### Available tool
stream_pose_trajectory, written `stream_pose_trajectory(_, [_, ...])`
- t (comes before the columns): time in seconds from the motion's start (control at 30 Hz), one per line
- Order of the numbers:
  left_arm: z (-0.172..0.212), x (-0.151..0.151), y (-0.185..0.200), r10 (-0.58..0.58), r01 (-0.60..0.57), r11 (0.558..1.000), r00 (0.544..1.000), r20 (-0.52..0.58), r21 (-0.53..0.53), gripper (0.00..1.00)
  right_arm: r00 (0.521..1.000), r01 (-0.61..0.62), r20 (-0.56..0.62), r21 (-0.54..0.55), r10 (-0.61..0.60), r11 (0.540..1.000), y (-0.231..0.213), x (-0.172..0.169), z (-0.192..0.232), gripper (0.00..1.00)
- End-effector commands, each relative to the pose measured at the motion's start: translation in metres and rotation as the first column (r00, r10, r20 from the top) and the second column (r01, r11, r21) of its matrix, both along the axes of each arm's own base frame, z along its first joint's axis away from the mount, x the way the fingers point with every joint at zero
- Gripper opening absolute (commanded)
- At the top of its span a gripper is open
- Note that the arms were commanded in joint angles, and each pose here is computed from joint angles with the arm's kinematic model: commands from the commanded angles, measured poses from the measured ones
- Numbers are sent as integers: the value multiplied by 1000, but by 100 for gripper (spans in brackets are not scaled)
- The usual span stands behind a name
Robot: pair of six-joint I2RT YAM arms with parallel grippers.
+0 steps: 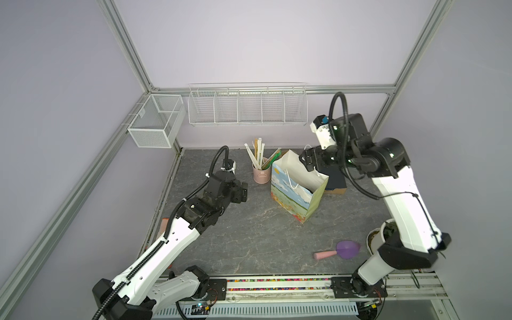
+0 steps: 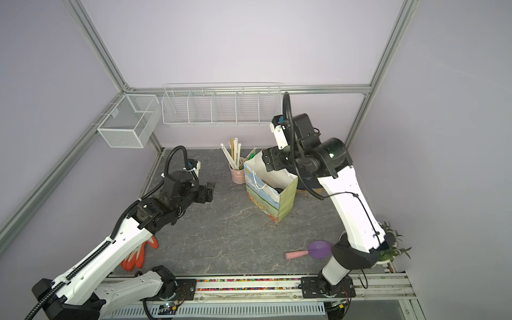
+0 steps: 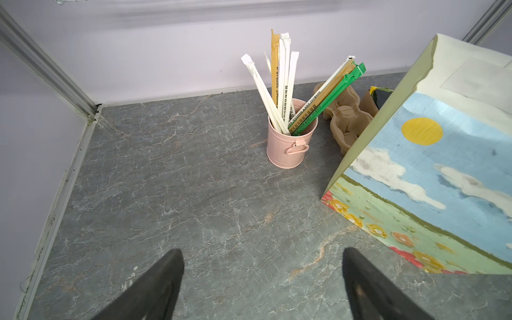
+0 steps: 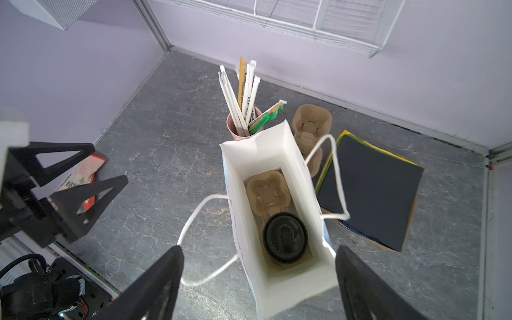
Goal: Pack the takeout coffee
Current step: 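Draw the right arm back from the bag while left gripper reaches to the straw cup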
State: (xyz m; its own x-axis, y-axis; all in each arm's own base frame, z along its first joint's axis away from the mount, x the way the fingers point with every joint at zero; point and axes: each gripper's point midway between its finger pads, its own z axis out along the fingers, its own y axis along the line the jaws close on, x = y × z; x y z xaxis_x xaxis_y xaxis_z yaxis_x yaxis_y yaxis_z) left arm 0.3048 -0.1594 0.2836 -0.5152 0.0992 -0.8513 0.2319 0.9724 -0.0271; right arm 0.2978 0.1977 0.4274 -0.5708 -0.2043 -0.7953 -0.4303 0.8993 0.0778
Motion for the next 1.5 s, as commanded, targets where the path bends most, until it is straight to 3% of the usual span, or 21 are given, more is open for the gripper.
stream_pose_trajectory(0.0, [9, 11, 1, 29, -30, 998, 999, -25, -46, 89, 990, 47, 131, 82, -58, 996, -17, -6, 19, 88])
stream_pose_trajectory(0.2, [6, 44, -3, 86, -103, 984, 989, -120, -145, 88, 978, 57, 192, 126, -81, 990, -39, -32, -5, 88])
stream_pose_trajectory(0.37, [-2, 80, -28, 82, -111, 977, 983, -163, -184, 80, 975, 72, 199, 133, -98, 988, -54, -48, -28, 88])
stream_pose_trajectory(0.63, [-32, 144, -65, 80, -120, 981, 966, -246, -151, 65, 976, 64, 200, 108, -85, 992, -64, -62, -65, 88])
stream_pose_trajectory(0.9, [-50, 187, -61, 171, -194, 978, 958, -230, -81, 49, 975, 51, 206, 152, -82, 987, -71, -77, -77, 88])
stream_pose_trajectory(1.07, [-59, 207, -45, 250, -267, 962, 944, -214, -54, 43, 970, 33, 231, 179, -74, 983, -73, -85, -75, 88])
stream_pose_trajectory(1.47, [-71, 230, -55, 249, -269, 959, 949, -194, -87, 27, 974, -8, 221, 223, -43, 975, -68, -93, -80, 88])
